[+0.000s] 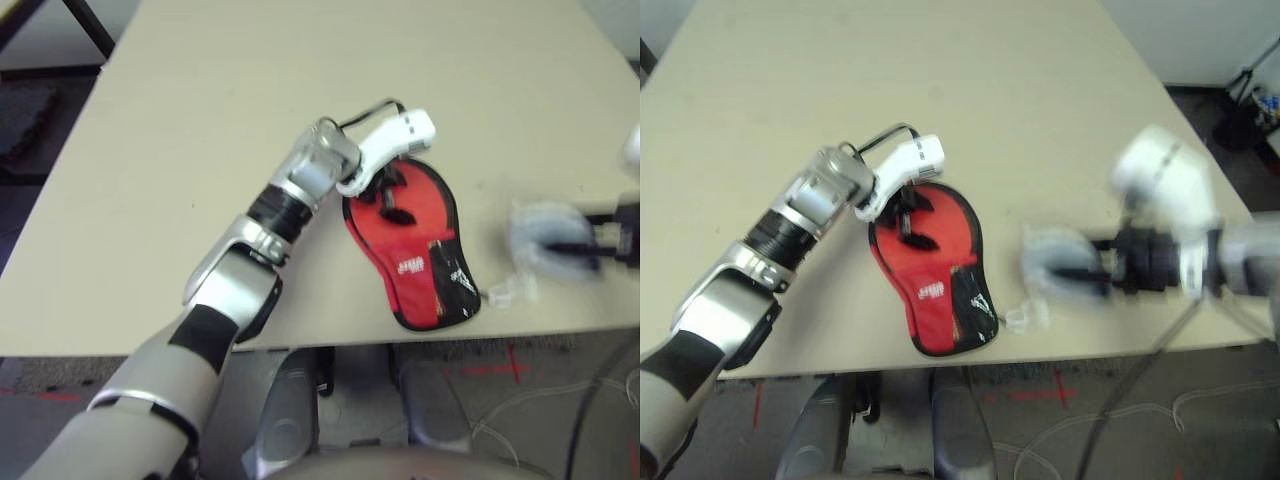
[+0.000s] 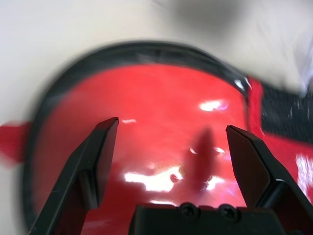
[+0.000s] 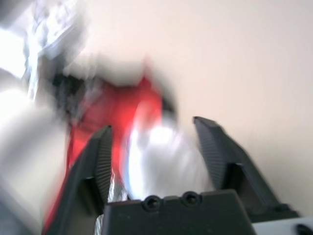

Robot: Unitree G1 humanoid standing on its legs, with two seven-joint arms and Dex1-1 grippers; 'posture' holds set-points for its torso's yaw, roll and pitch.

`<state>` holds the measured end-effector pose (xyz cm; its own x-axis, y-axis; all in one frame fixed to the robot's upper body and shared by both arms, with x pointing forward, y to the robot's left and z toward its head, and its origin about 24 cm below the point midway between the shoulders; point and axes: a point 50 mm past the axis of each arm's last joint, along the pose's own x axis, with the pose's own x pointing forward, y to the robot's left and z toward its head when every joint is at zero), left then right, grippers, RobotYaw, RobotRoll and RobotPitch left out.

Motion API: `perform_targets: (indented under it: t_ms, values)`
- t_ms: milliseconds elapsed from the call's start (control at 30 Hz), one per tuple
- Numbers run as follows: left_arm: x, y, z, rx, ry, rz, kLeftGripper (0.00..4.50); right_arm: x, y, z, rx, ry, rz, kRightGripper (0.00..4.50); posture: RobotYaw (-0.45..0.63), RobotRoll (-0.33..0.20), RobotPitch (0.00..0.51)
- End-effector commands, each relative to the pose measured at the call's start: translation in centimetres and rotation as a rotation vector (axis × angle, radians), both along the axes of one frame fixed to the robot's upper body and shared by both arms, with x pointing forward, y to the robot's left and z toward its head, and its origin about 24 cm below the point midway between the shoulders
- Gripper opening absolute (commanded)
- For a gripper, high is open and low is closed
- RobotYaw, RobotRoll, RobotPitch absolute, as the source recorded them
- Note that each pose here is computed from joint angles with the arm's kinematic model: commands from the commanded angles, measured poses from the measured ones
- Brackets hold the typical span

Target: Store the ping-pong paddle in its case and zip it.

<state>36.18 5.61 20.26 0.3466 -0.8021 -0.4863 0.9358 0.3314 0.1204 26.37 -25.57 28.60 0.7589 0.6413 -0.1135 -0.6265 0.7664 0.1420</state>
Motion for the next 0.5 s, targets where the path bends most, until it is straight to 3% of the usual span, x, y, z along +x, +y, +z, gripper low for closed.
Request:
perform_targets:
  t_ms: [33,167,300,500]
  values:
    - [0.8,3.0,0.9,-0.134,-0.061,0.208,4.50,2.2,-2.7,-0.8,0.188,-0.107,-0.318,4.48,-0.07,0.000,0.283]
    - [1.9,6.2,0.9,-0.248,-0.123,0.471,4.50,4.3,-3.7,-1.5,0.178,-0.219,-0.577,4.48,-0.04,0.000,0.288]
    - [2.8,9.6,0.6,-0.324,-0.234,0.718,4.50,5.3,-5.7,-1.9,0.075,-0.341,-0.841,4.48,0.00,0.000,0.287]
    - [2.9,13.3,-0.6,-0.390,-0.358,0.988,4.50,6.1,-7.9,-3.1,-0.005,-0.355,-0.938,4.48,0.04,0.000,0.282]
